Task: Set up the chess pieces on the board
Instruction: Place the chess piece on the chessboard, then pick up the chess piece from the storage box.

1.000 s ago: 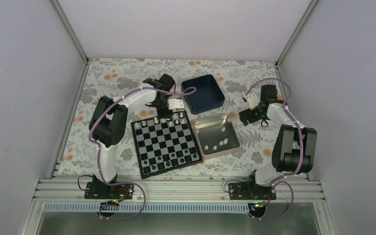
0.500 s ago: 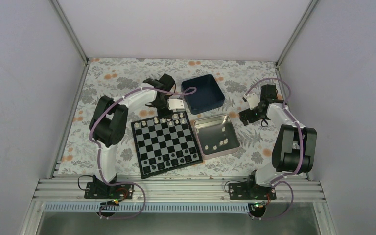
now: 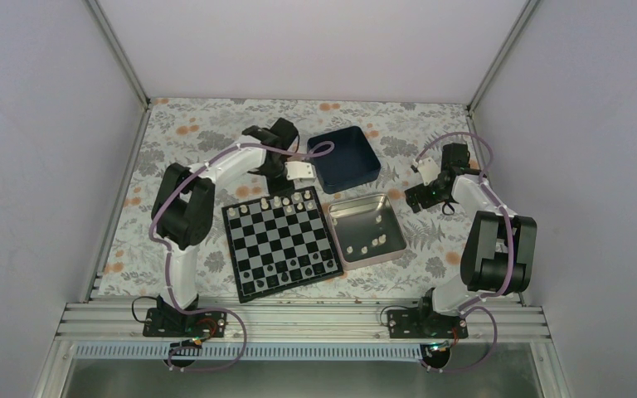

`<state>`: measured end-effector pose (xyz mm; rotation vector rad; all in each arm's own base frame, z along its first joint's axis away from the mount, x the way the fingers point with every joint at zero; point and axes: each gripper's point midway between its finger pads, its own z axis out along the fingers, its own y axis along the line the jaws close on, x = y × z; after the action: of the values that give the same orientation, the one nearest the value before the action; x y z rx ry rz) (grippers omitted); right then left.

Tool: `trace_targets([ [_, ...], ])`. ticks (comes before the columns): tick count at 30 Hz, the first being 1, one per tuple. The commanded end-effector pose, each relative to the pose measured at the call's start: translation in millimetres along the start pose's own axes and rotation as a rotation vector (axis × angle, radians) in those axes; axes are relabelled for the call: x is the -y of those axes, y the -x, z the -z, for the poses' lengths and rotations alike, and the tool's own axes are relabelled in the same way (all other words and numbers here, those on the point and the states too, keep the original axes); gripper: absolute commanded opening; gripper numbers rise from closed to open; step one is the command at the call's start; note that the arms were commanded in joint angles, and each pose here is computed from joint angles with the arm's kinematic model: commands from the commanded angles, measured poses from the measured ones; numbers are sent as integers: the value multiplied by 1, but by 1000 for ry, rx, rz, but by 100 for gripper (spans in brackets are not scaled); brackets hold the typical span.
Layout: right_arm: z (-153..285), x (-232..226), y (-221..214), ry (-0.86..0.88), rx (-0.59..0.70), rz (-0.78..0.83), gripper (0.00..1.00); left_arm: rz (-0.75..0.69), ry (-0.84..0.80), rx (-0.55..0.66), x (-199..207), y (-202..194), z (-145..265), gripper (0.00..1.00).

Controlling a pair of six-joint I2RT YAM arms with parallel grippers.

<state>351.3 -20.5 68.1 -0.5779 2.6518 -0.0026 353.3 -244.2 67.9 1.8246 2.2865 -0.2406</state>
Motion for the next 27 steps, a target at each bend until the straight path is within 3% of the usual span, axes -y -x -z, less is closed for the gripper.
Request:
trace_targets([
  [1,-2,-2,0,3,-5,10,100,-53,113,22,-7,25,51,33],
  [5,0,-2,1,1,0,9,100,-131,148,48,11,62,75,39],
  [12,2,-2,4,4,10,8,100,-314,74,142,79,151,76,40],
  [19,2,-4,3,14,8,9,100,-419,-101,184,138,207,32,40],
  [27,2,-5,4,17,9,8,100,-480,-169,163,171,221,-19,40],
])
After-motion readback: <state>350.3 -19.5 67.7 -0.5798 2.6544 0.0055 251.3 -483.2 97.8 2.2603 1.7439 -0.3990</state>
